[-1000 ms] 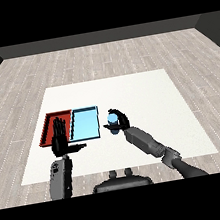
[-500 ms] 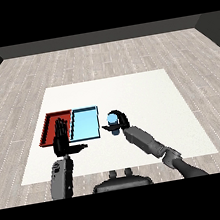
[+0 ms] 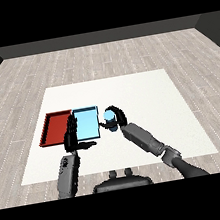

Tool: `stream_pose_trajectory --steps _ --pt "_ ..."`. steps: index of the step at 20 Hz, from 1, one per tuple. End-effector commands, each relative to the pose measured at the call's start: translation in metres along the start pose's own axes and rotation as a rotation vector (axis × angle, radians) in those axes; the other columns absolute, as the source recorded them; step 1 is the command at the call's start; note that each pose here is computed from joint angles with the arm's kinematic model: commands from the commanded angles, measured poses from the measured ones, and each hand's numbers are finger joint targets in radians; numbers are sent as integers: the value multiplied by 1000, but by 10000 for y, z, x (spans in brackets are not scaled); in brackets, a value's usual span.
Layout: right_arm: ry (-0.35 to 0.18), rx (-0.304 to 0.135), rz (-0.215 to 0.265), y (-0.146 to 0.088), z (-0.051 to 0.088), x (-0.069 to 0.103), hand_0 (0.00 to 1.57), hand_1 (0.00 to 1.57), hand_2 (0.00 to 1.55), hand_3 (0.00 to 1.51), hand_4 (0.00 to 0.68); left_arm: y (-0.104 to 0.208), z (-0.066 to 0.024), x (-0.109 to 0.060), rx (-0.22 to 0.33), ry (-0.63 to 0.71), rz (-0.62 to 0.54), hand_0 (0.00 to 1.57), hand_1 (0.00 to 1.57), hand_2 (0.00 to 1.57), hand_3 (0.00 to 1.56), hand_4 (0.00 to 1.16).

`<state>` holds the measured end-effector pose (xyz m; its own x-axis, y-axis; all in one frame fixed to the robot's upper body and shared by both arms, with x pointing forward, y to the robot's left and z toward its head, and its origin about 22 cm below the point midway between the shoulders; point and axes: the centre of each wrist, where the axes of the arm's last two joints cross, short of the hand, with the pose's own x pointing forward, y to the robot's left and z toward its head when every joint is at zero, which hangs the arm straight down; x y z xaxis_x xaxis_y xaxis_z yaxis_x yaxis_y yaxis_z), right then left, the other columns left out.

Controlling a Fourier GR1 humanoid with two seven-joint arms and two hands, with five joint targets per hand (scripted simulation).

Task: Pick the blue can and put it in the blue box

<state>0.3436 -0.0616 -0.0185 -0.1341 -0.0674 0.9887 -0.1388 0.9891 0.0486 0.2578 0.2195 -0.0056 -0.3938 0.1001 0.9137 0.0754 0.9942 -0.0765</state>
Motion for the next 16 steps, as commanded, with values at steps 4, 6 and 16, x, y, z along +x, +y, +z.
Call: stream_pose_trajectory --steps 4,6,16 --pt "-160 68 6 56 -152 339 1441 1441 1428 1411 665 -229 -128 15 -73 76 39 0 0 0 0 0" --pt "-159 86 -2 132 -214 397 1440 1440 1444 1421 665 -292 9 -153 -82 99 75 0 0 0 0 0" --pt "-201 88 -8 -356 -72 634 1431 1431 1437 1412 654 -533 -148 -174 -130 133 68 0 0 0 0 0"
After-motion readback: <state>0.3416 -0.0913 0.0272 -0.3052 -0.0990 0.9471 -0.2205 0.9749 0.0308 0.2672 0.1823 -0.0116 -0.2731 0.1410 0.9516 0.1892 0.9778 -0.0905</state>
